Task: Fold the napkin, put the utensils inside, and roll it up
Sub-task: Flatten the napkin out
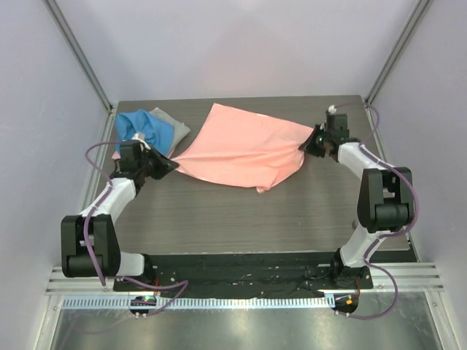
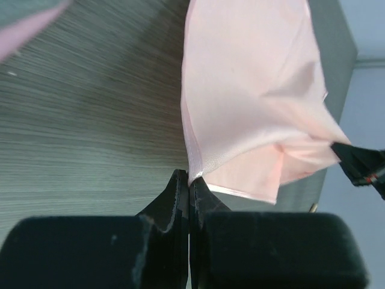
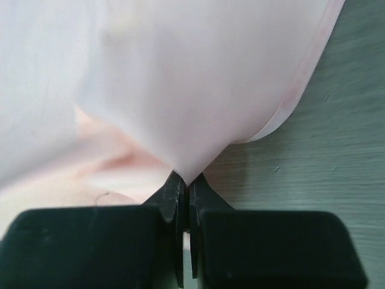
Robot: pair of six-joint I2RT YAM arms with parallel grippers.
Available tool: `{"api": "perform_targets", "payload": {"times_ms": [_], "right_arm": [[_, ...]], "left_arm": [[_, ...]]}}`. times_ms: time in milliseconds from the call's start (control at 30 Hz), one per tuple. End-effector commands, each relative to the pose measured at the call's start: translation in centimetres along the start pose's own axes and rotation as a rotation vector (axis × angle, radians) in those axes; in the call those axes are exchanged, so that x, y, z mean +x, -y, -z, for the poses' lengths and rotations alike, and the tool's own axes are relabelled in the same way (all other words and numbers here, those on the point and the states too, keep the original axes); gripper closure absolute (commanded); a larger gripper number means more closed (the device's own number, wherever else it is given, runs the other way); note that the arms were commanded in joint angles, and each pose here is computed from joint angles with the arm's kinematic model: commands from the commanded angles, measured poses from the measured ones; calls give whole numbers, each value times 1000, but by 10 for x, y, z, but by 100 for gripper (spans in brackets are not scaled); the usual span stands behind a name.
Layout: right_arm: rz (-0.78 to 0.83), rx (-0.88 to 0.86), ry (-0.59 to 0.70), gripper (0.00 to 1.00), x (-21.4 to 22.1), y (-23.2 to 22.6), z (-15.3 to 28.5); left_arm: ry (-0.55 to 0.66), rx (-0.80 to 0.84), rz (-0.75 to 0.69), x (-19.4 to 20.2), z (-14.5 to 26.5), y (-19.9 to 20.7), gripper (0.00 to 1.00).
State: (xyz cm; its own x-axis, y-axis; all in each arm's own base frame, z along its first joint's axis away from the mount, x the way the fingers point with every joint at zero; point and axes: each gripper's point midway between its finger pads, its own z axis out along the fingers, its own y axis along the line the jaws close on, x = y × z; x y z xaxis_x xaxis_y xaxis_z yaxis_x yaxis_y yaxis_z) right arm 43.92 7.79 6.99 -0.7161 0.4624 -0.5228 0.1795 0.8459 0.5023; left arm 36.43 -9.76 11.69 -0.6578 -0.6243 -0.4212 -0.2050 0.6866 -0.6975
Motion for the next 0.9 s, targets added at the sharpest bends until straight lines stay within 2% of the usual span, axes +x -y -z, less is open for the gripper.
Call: {"api": "perform_targets", "payload": {"times_ms": [0, 33, 67, 100, 167, 200, 300, 333, 400, 433, 567, 667, 867], "right_arm": [[135, 10, 270, 99, -104, -47, 89], [149, 18, 333, 99, -125, -56, 105], [164, 25, 342, 95, -130, -57, 108], [169, 36, 336, 77, -132, -56, 108], [166, 64, 311, 63, -136, -52, 98], [153, 83, 267, 53, -128, -47, 93], [126, 62, 196, 44, -102, -42, 85], [119, 79, 143, 41, -77, -31, 77], [132, 75, 107, 39, -52, -30, 79], [121, 92, 47, 39, -23, -18, 73], [172, 62, -58, 39, 47, -31, 69], [205, 89, -102, 40, 77, -32, 64], [269, 215, -148, 43, 102, -25, 66]], "left_arm": [[100, 70, 53, -43, 33, 11, 100], [99, 55, 51, -43, 36, 6, 100], [95, 45, 52, -43, 37, 3, 100], [92, 43, 48, -42, 38, 3, 100], [58, 42, 47, -35, 38, 1, 100], [43, 43, 50, -31, 36, -1, 100], [-9, 59, 52, -19, 35, -2, 100], [-19, 57, 52, -17, 34, -4, 100], [-39, 49, 50, -11, 35, -7, 100], [-43, 47, 47, -10, 35, -8, 100], [-56, 52, 48, -8, 34, -7, 100], [-59, 59, 48, -9, 34, -5, 100], [-50, 58, 41, -8, 36, -5, 100]]}}
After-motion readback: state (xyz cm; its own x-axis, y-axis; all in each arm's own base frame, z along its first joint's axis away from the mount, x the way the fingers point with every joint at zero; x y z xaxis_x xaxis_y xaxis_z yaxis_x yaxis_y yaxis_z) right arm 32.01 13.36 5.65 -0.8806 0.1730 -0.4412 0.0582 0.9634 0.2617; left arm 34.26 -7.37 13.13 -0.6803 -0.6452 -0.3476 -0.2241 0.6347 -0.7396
